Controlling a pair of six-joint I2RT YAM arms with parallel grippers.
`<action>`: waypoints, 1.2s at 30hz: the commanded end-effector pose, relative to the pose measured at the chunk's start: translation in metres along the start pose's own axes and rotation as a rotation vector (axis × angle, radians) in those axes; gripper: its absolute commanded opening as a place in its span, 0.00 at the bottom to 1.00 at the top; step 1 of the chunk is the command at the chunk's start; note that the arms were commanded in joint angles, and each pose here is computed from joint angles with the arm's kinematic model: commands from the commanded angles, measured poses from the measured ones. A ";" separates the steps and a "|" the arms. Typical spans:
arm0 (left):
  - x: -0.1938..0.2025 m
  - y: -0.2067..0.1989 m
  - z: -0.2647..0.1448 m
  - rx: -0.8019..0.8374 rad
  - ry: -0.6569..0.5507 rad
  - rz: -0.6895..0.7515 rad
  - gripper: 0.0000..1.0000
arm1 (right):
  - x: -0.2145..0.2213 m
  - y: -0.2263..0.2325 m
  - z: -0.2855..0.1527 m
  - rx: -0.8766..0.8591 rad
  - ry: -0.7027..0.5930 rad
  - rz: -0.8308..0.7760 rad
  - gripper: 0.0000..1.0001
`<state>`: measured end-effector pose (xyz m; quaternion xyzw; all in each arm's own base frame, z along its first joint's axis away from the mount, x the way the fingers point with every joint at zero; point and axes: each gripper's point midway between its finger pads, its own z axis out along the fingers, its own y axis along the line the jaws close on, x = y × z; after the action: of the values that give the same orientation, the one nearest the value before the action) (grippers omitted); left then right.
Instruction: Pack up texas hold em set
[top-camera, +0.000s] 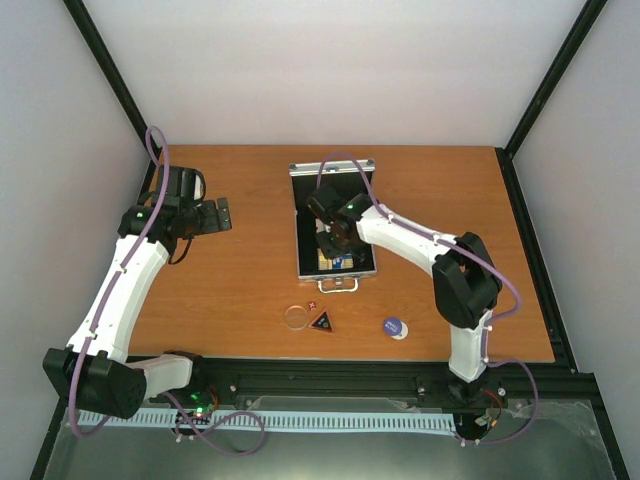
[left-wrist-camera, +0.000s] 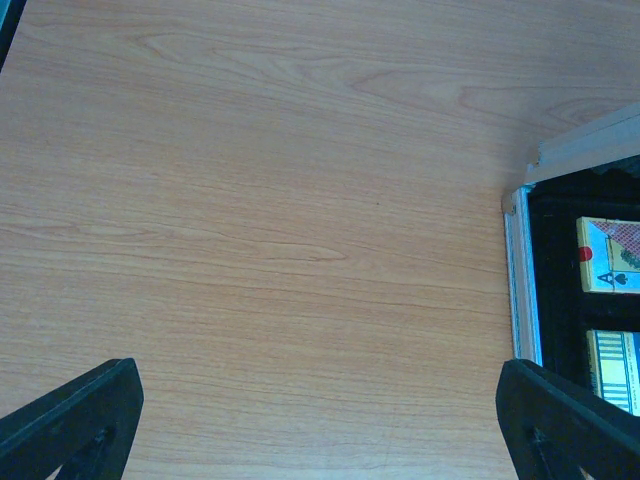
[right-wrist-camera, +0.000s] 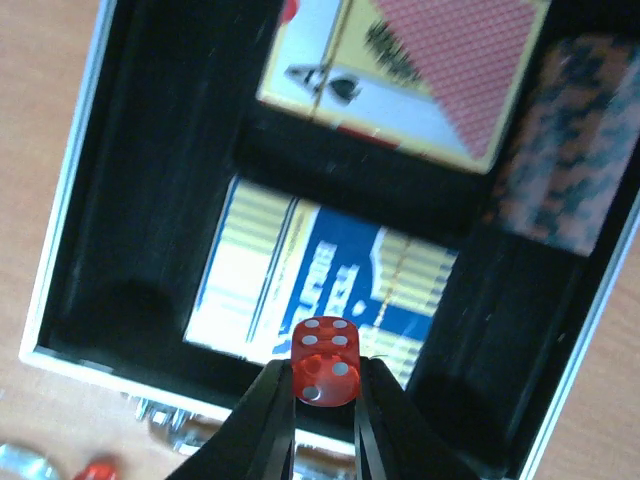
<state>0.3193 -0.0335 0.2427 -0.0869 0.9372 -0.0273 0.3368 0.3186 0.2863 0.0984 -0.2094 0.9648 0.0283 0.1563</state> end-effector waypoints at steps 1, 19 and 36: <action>-0.004 -0.001 -0.004 0.005 -0.013 0.016 1.00 | -0.023 -0.022 0.019 0.063 -0.031 0.063 0.12; -0.008 -0.001 0.000 -0.009 -0.005 0.017 1.00 | -0.034 -0.051 0.063 0.079 0.002 0.111 0.11; -0.008 0.000 0.001 -0.017 -0.004 0.022 1.00 | -0.033 -0.051 0.066 0.066 0.014 0.113 0.45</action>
<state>0.3235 -0.0320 0.2328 -0.0882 0.9422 -0.0174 0.3227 0.3837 0.2623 0.0386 -0.1545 0.9766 -0.0004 0.1493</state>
